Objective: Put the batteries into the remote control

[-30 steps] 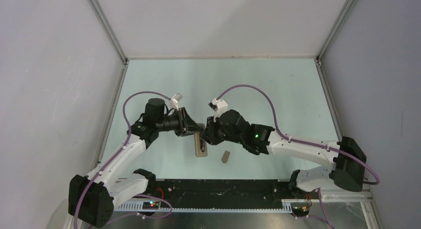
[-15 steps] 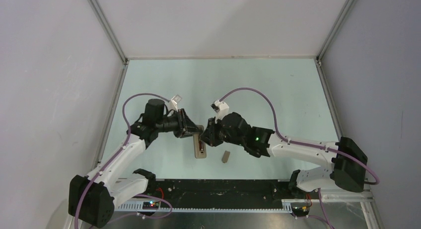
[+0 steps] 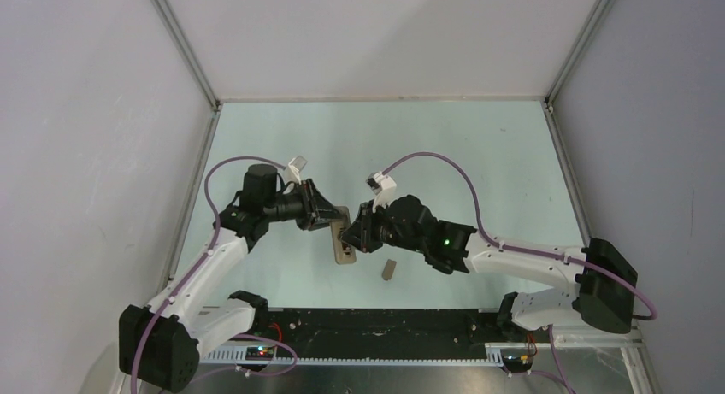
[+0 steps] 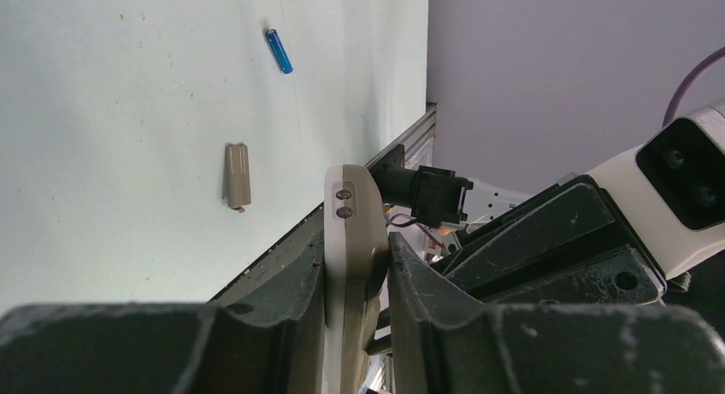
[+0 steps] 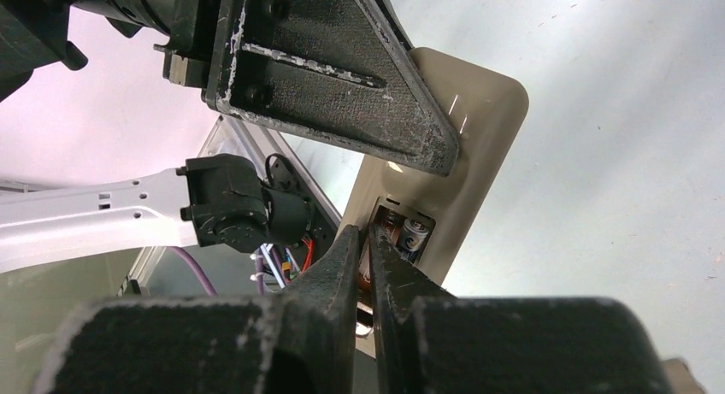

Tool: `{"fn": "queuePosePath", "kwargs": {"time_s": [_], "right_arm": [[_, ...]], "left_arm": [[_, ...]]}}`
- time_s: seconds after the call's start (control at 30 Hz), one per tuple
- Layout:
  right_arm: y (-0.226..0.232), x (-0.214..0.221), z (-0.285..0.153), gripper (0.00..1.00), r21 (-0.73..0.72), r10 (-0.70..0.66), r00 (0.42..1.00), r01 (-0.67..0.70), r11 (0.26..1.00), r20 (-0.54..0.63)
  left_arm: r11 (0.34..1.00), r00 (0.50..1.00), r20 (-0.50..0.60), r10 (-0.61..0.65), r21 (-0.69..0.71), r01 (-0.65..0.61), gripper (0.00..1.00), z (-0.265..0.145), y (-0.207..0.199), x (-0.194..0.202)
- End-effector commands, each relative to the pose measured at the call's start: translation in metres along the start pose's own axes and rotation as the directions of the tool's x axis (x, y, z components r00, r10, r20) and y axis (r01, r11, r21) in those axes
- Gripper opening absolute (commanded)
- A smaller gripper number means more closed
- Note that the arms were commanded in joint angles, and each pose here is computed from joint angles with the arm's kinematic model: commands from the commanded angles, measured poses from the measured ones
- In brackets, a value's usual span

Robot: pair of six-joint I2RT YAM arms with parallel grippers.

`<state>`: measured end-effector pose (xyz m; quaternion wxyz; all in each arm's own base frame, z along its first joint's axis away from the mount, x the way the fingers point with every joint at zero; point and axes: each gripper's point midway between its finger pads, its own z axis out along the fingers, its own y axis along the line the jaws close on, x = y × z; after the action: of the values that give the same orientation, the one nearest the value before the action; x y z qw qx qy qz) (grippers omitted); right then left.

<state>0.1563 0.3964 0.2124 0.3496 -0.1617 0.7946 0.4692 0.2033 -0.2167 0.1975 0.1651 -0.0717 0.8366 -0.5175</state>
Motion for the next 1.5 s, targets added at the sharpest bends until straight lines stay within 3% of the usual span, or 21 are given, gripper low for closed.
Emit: {"fn": "queuePosePath", "kwargs": {"time_s": [0.0,0.23,0.43,0.57,0.87,1.47], "right_arm": [[-0.008,0.027,-0.006,0.12,0.009,-0.012,0.996,0.013,1.000,-0.088],[0.010,-0.007,-0.015,0.16,-0.038,-0.014,1.000,0.013,0.999,-0.018],[0.037,-0.043,-0.027,0.34,-0.078,-0.034,0.998,0.038,0.996,0.059],[0.039,-0.053,-0.031,0.36,-0.070,-0.041,0.995,0.047,0.996,0.091],[0.018,-0.057,-0.023,0.27,0.057,-0.097,0.990,0.091,0.994,0.100],[0.002,-0.022,-0.002,0.14,0.110,-0.137,0.990,0.139,0.984,-0.019]], "left_arm": [[0.984,0.997,0.036,0.073,0.162,-0.078,0.00,-0.018,-0.059,-0.013],[0.977,0.989,0.044,0.141,0.153,-0.146,0.00,-0.017,-0.050,-0.010],[0.979,0.987,0.023,0.156,0.130,-0.158,0.00,-0.013,-0.034,-0.002],[0.978,0.986,0.017,0.168,0.123,-0.169,0.00,-0.012,-0.030,0.000],[0.965,0.975,-0.008,0.220,0.148,-0.217,0.00,-0.014,-0.033,0.008],[0.967,0.975,-0.022,0.221,0.134,-0.216,0.00,-0.010,-0.029,0.009]]}}
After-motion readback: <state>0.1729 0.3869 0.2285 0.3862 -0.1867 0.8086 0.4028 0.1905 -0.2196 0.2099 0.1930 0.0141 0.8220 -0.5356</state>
